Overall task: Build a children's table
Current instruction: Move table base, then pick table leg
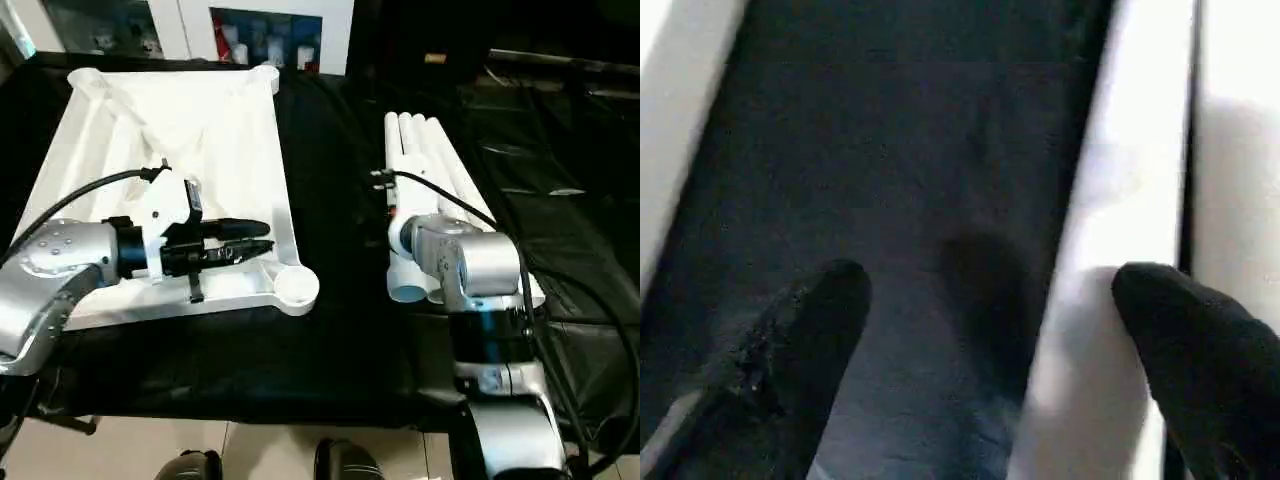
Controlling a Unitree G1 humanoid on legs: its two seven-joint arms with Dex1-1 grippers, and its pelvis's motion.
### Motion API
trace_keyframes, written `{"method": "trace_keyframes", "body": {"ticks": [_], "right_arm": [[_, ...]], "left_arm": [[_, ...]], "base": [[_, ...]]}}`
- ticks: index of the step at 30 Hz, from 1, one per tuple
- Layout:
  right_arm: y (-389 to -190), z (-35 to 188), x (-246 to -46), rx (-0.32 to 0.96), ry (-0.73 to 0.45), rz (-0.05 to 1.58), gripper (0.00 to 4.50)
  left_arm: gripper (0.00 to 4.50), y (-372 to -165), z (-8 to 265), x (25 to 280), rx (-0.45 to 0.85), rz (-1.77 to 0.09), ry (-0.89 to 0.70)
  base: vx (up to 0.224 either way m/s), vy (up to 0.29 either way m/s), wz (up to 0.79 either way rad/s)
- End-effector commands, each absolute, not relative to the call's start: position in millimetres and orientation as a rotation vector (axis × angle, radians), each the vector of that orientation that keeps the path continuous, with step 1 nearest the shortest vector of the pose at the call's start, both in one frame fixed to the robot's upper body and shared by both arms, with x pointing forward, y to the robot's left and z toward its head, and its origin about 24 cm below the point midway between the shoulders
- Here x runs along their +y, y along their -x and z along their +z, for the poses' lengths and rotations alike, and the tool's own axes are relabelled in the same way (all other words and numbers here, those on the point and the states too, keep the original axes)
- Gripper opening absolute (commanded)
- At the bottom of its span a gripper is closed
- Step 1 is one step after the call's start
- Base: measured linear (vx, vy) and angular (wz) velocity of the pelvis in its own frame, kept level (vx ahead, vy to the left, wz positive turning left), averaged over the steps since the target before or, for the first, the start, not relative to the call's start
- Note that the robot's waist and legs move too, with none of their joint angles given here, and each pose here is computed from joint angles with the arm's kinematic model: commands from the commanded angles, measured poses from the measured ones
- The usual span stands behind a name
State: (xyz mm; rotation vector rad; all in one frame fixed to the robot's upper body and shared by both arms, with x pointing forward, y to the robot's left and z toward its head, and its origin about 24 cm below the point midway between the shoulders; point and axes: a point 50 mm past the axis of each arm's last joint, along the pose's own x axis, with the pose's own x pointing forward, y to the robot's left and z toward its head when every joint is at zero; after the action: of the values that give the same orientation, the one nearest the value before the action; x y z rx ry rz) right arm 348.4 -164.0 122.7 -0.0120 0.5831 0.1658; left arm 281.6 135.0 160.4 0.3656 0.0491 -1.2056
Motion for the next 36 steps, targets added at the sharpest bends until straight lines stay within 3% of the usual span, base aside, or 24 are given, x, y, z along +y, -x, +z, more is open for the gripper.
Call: {"method": "trace_keyframes", "body": {"ticks": [1,9,17,23,36], "right_arm": [[-347.0,115,-174.1,0.642,0.008,0.108,4.35],[-350.7,112,-180.7,0.688,-0.008,0.075,4.35],[-354.2,125,-184.4,0.661,0.004,0.067,4.35],[-352.0,109,-188.6,0.781,0.038,0.061,4.35],[-353.8,109,-181.8,0.817,0.019,0.122,4.18]], "left_arm": [[1.09,-277,162,134,0.049,-1.236,-0.375],[1.09,-279,161,133,0.062,-1.24,-0.412],[1.09,-277,163,135,0.049,-1.229,-0.415],[1.09,-274,163,133,0.051,-1.244,-0.412],[1.09,-269,166,131,0.045,-1.255,-0.433]], "base": [[0.0,0.0,0.0],[0.0,0.0,0.0],[0.0,0.0,0.0],[0.0,0.0,0.0],[0.0,0.0,0.0]]}}
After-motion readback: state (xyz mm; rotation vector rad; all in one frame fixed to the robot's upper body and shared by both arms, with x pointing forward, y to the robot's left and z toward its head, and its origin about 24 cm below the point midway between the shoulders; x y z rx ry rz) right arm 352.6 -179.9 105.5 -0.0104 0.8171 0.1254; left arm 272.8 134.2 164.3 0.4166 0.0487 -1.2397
